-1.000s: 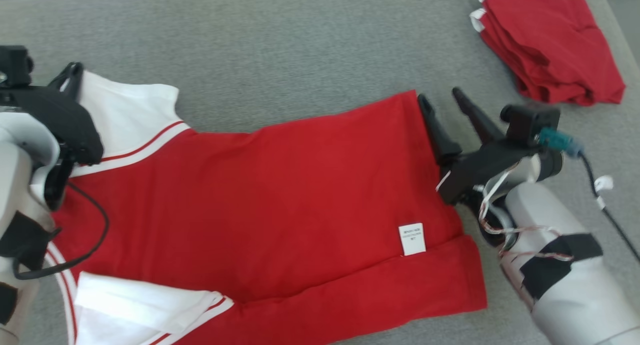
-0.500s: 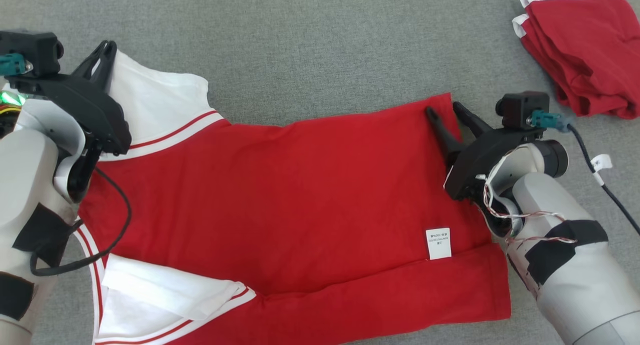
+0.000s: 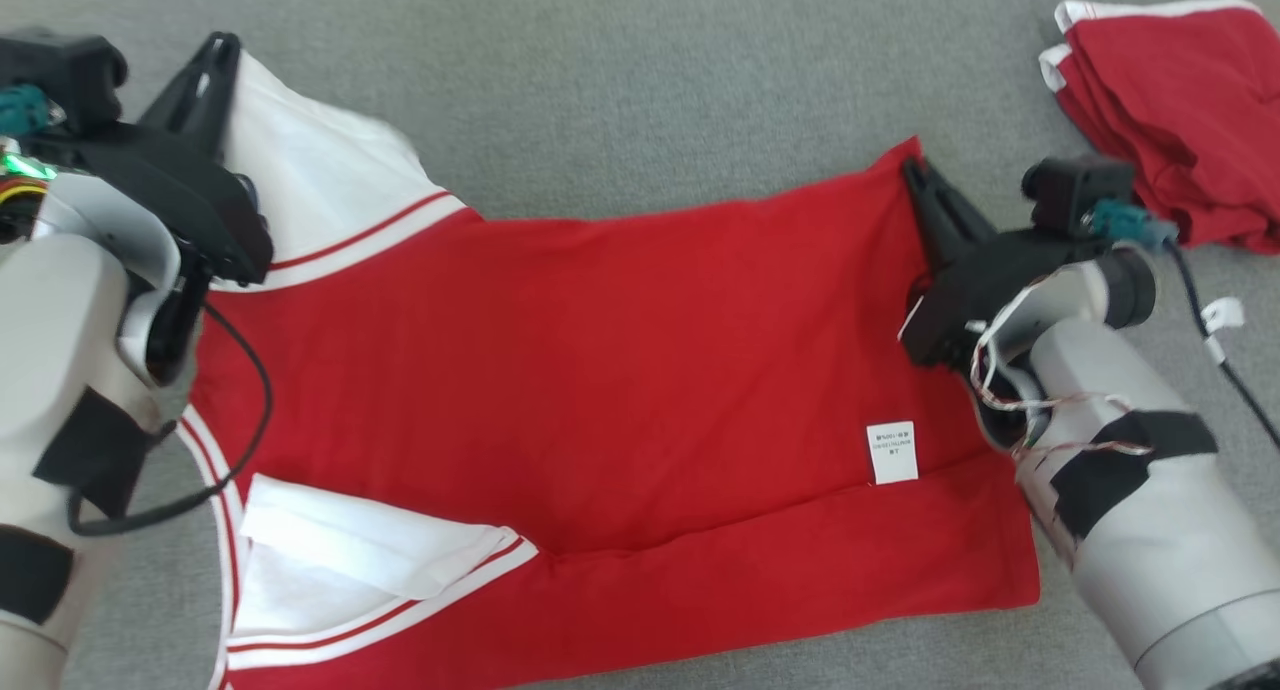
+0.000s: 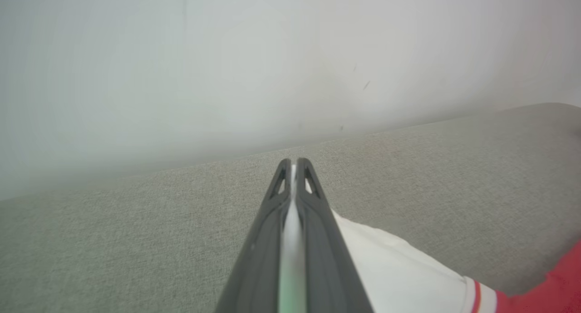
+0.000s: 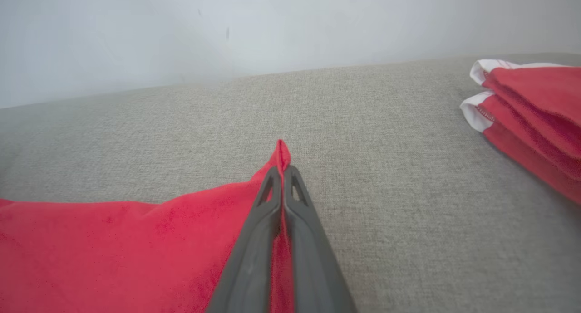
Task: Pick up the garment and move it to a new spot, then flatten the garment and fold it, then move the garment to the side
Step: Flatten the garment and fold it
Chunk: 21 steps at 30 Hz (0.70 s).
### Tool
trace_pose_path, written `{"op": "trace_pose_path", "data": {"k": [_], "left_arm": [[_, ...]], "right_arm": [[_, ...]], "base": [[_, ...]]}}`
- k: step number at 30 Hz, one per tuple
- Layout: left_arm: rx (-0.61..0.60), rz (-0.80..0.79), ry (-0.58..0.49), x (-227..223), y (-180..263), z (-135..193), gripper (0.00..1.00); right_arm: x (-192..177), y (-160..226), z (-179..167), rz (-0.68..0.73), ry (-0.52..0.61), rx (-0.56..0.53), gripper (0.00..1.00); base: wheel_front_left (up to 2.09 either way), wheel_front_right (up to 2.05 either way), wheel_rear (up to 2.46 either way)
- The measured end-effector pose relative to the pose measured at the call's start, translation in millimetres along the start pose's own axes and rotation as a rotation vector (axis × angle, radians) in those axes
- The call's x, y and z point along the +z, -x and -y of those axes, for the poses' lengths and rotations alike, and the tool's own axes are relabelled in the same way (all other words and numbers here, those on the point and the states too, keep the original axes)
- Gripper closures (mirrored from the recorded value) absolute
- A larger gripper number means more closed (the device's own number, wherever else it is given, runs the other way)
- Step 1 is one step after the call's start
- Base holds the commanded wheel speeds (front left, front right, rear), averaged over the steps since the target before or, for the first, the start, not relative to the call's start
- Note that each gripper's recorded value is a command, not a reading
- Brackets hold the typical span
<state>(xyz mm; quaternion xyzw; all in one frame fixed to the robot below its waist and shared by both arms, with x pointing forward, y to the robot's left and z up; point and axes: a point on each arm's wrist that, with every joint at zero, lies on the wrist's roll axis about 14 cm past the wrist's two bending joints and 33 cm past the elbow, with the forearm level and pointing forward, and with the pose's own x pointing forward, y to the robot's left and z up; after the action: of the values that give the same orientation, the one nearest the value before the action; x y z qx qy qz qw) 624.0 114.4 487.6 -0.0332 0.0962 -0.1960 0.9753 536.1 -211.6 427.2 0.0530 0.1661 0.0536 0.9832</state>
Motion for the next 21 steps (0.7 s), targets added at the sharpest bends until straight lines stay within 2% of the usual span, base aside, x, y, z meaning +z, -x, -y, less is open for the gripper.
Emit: {"op": "trace_pose_path", "data": {"k": [14,21], "left_arm": [[-0.087,0.165,0.019,14,67,31,1.00],[-0.090,0.230,0.016,5,123,53,1.00]], "right_arm": [[-1,41,-8,0.096,-0.044,0.042,1.00],[-20,57,-1,0.064,-0.076,0.033,1.00]], "base": [[0.00,0.00,0.00],[0.00,0.00,0.00]]}}
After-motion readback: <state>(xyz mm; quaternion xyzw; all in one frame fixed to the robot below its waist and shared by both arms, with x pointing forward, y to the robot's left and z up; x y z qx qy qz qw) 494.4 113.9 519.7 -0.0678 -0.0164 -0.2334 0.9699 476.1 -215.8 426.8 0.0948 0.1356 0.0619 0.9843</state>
